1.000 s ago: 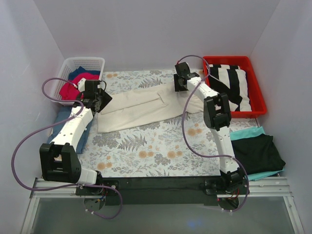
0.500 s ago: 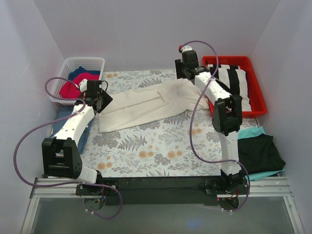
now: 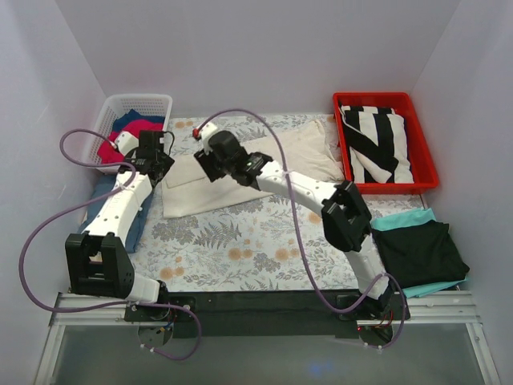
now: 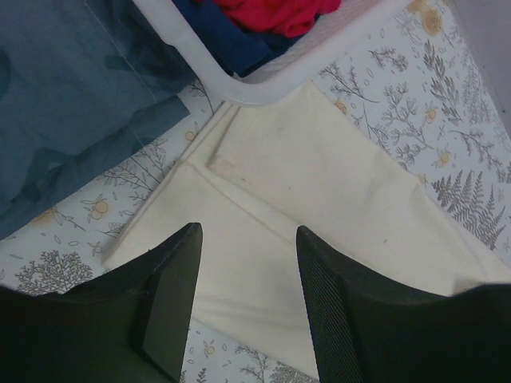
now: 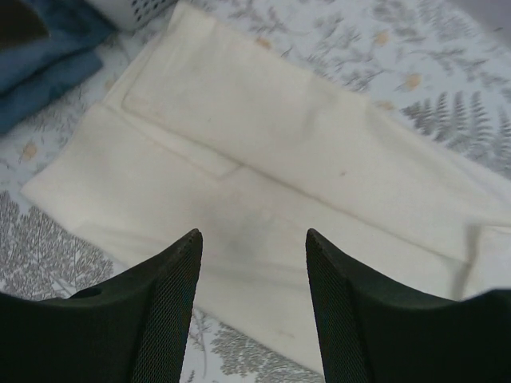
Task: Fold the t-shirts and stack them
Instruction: Fold the tshirt
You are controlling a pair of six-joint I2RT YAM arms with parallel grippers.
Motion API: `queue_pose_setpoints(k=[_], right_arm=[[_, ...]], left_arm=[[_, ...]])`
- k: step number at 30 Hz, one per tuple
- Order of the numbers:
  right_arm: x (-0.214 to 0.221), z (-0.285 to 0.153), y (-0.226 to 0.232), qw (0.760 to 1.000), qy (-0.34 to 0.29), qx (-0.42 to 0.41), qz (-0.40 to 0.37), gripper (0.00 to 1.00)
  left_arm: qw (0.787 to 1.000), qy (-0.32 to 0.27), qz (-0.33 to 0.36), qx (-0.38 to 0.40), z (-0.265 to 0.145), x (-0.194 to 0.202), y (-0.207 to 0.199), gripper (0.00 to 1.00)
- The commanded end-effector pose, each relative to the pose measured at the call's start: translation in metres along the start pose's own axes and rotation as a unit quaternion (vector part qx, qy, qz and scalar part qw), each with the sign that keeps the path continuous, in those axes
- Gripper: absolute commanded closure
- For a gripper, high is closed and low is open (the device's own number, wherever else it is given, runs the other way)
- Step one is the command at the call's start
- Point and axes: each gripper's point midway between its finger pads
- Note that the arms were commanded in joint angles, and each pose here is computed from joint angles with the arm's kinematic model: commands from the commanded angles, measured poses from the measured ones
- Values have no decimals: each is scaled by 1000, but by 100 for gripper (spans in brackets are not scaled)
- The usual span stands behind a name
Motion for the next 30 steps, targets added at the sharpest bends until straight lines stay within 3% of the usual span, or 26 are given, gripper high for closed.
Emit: queue_pose_setpoints(k=[1,9,19,30], right_arm=[[23,15,30,999,25,-20,-11,39],[51,41,101,996,40,-60,-42,39],[50,62,120,994,32,-94,-37,39],[125,92,136,988,98,-117,-18,39]], left_arm=[[997,-53,-46,-42,-13,-35,22,50],[994,13,-94,-50,24,-52,58,50],[993,44,-103,-45,40,-48,70,50],[994,44,-98,-30,36,-52,67,50]])
Point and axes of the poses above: each gripper's point midway between its finger pads, its own z axis out along the fingers, its own y axis along the line the jaws close on, x = y × z, and after that the axes turned 1 degree about -z, right-handed
